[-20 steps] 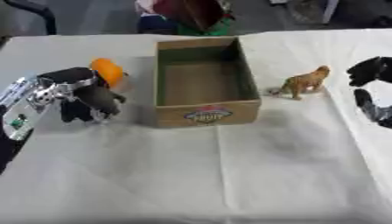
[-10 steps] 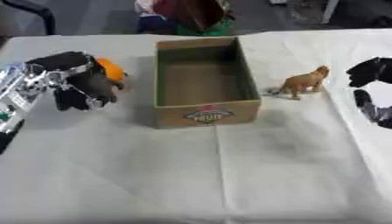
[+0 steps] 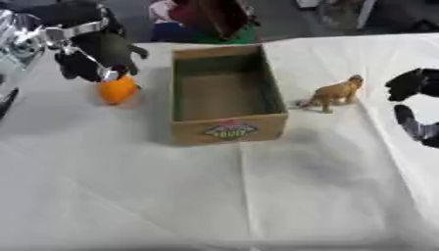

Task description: Pick up objects on the table and place them in the box.

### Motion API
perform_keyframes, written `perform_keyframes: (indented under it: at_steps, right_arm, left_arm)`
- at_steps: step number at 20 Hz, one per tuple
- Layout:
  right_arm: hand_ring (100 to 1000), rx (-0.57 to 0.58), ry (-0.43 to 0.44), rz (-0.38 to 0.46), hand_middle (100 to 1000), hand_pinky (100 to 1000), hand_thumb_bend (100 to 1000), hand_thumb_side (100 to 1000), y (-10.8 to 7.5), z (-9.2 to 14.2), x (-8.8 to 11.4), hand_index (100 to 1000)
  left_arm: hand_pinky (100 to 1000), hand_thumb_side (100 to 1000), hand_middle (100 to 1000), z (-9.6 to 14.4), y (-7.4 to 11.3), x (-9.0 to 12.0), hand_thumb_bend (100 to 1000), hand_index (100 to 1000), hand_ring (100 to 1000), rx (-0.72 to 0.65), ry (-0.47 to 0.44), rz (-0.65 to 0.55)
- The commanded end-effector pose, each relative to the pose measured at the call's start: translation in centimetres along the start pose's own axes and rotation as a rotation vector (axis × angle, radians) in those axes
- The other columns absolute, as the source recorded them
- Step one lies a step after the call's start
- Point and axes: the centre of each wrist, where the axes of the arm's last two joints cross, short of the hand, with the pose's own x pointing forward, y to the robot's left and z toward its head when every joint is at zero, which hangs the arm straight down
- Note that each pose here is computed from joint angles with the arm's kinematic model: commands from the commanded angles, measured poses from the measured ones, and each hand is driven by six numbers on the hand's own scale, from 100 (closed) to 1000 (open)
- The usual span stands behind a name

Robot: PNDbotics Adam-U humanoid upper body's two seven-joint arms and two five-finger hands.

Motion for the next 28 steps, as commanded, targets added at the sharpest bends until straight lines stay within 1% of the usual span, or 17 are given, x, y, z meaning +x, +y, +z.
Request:
perform_keyframes:
  at_steps: [1, 2, 4, 6, 11, 13, 16, 18, 19, 20, 21, 22, 25, 26, 28]
  right_arm:
    - [650, 0.014, -0.042, 0.013, 718, 651, 100, 267, -0.7, -1.0, 0.6, 724]
    - [650, 0.021, -0.051, 0.011, 716, 651, 100, 276, -0.6, -1.2, 0.7, 724]
    - [650, 0.035, -0.064, 0.007, 715, 651, 100, 278, -0.4, -1.5, 0.8, 724]
    - [650, 0.046, -0.073, 0.003, 714, 652, 100, 280, -0.2, -1.8, 0.8, 724]
    - [649, 0.061, -0.083, -0.008, 711, 651, 100, 282, 0.3, -2.2, 0.8, 723]
    - [649, 0.068, -0.084, -0.011, 710, 651, 100, 285, 0.5, -2.2, 0.8, 722]
    - [649, 0.077, -0.088, -0.016, 707, 651, 100, 285, 0.8, -2.3, 0.8, 721]
    - [649, 0.079, -0.086, -0.017, 706, 651, 100, 286, 0.9, -2.3, 0.8, 720]
    - [649, 0.079, -0.085, -0.017, 706, 651, 100, 286, 0.9, -2.3, 0.8, 720]
    - [649, 0.079, -0.085, -0.017, 705, 651, 100, 285, 0.9, -2.3, 0.8, 720]
    - [648, 0.078, -0.085, -0.017, 705, 651, 100, 286, 0.9, -2.2, 0.7, 719]
    - [648, 0.077, -0.084, -0.017, 705, 650, 100, 285, 0.9, -2.2, 0.7, 719]
    - [648, 0.076, -0.083, -0.017, 704, 650, 100, 284, 0.9, -2.2, 0.7, 719]
    - [648, 0.076, -0.082, -0.018, 704, 650, 100, 284, 0.9, -2.2, 0.7, 719]
    - [648, 0.077, -0.080, -0.018, 703, 650, 100, 284, 0.9, -2.2, 0.7, 718]
  left_arm:
    - [614, 252, 332, -1.6, 1.3, 0.9, 100, 506, 447, 0.055, -0.029, -0.050]
    - [617, 198, 334, -2.3, 1.3, 1.3, 112, 508, 451, 0.070, -0.043, -0.059]
    - [621, 195, 347, -3.6, 1.1, 2.2, 119, 514, 459, 0.094, -0.066, -0.078]
    - [624, 195, 369, -4.8, 0.5, 2.7, 126, 524, 469, 0.109, -0.078, -0.092]
    - [632, 196, 404, -6.9, -2.5, 3.2, 141, 552, 494, 0.114, -0.089, -0.071]
    - [641, 195, 430, -7.4, -3.8, 3.5, 150, 574, 520, 0.112, -0.095, -0.070]
    - [646, 194, 450, -8.1, -5.6, 3.7, 198, 589, 538, 0.105, -0.100, -0.067]
    - [654, 205, 483, -8.3, -6.6, 3.8, 264, 613, 566, 0.100, -0.105, -0.069]
    - [660, 218, 501, -8.4, -7.0, 3.9, 317, 633, 577, 0.095, -0.107, -0.073]
    - [668, 229, 530, -8.4, -7.3, 3.9, 354, 674, 589, 0.082, -0.109, -0.085]
    - [673, 205, 544, -8.5, -7.6, 3.9, 478, 697, 600, 0.065, -0.111, -0.097]
    - [678, 249, 565, -8.5, -7.9, 3.9, 429, 713, 610, 0.046, -0.113, -0.107]
    - [698, 275, 620, -8.4, -8.3, 3.8, 513, 758, 647, -0.013, -0.115, -0.117]
    - [717, 297, 671, -8.3, -8.3, 3.6, 601, 801, 680, -0.031, -0.110, -0.116]
    - [728, 318, 714, -8.0, -7.9, 3.1, 669, 820, 707, -0.047, -0.095, -0.112]
